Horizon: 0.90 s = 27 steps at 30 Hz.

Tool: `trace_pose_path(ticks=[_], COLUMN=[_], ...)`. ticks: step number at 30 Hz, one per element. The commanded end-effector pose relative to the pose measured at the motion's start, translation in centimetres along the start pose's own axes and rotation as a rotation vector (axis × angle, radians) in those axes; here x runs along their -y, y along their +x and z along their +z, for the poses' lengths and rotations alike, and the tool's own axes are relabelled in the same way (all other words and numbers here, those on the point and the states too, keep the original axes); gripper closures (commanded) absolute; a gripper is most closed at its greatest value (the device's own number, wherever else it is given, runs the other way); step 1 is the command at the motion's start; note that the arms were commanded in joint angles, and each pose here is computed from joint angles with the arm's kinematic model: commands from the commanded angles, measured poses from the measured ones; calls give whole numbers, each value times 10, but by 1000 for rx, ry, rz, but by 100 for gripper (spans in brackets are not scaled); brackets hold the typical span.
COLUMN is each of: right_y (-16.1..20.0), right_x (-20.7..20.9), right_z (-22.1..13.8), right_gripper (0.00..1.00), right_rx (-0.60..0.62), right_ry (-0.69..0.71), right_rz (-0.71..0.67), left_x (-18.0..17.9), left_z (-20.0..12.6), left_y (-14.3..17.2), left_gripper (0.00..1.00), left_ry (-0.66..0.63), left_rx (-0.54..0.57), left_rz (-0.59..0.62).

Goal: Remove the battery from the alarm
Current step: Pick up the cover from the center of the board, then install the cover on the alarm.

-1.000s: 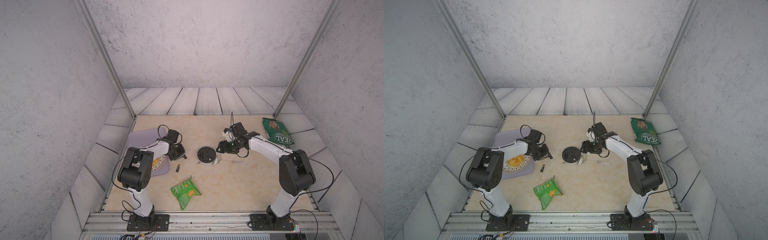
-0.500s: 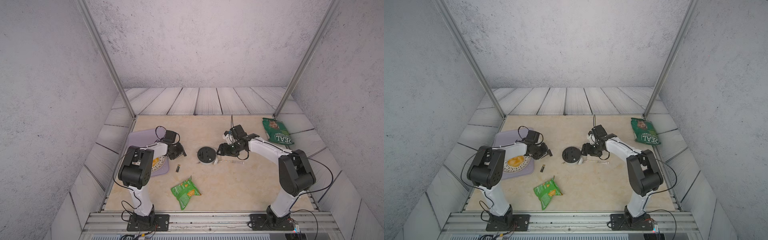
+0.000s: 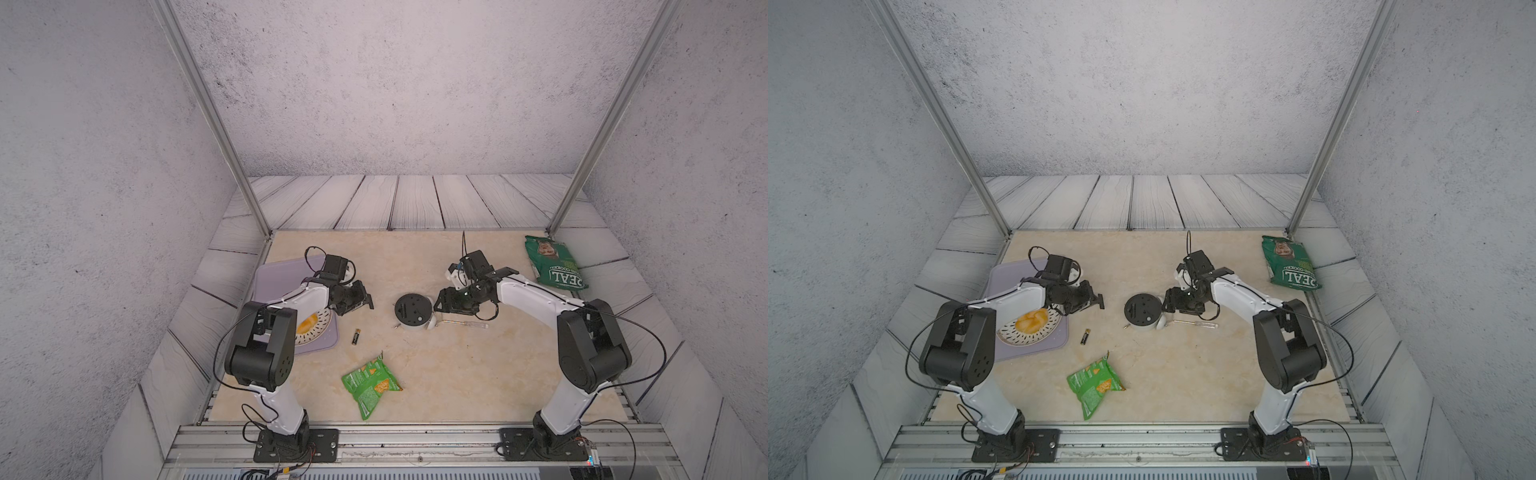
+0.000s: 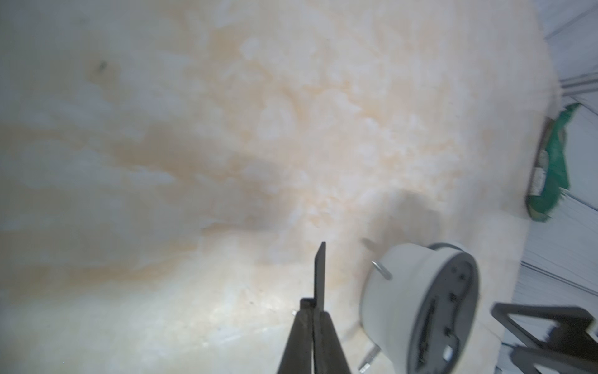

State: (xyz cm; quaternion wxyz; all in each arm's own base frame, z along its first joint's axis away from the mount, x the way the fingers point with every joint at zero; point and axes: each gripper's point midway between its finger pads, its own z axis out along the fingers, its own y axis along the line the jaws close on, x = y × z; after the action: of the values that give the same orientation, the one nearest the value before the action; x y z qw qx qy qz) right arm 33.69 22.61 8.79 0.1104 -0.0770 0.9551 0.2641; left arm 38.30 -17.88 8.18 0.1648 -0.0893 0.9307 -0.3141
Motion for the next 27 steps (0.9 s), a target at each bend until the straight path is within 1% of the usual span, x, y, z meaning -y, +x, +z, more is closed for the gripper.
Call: trace_pose_path(ticks=[1,4,8,11,15,22,27], right_y=[-9,-14,-17,-18,-20,-20,-23], right_x=[-10,-15,-16,-16,-18,-14,-15], right_z=[-12,-8,-2,-1,-1,11,22], right_gripper=[34,36,36,37,36,33,37], right_rx=[36,50,39,38,35,8,-11], right_ry=[-25,-62,-75,-76,-84,-83,-103], right_rz=[1,12,17,20,31,67,91], left_x=[45,62,79,83,75,76,71], left_z=[-21,-20,-11,0,15,29,37], left_y=[13,20,26,29,39,47,49], left_gripper=[100,100,100,100,100,100,100], left_ry=[215,367,451,438,406,401,379], left_rx=[-64,-72,-120,-134,-170,-197,-204], left_rz=[68,61,117,119,98,101,85])
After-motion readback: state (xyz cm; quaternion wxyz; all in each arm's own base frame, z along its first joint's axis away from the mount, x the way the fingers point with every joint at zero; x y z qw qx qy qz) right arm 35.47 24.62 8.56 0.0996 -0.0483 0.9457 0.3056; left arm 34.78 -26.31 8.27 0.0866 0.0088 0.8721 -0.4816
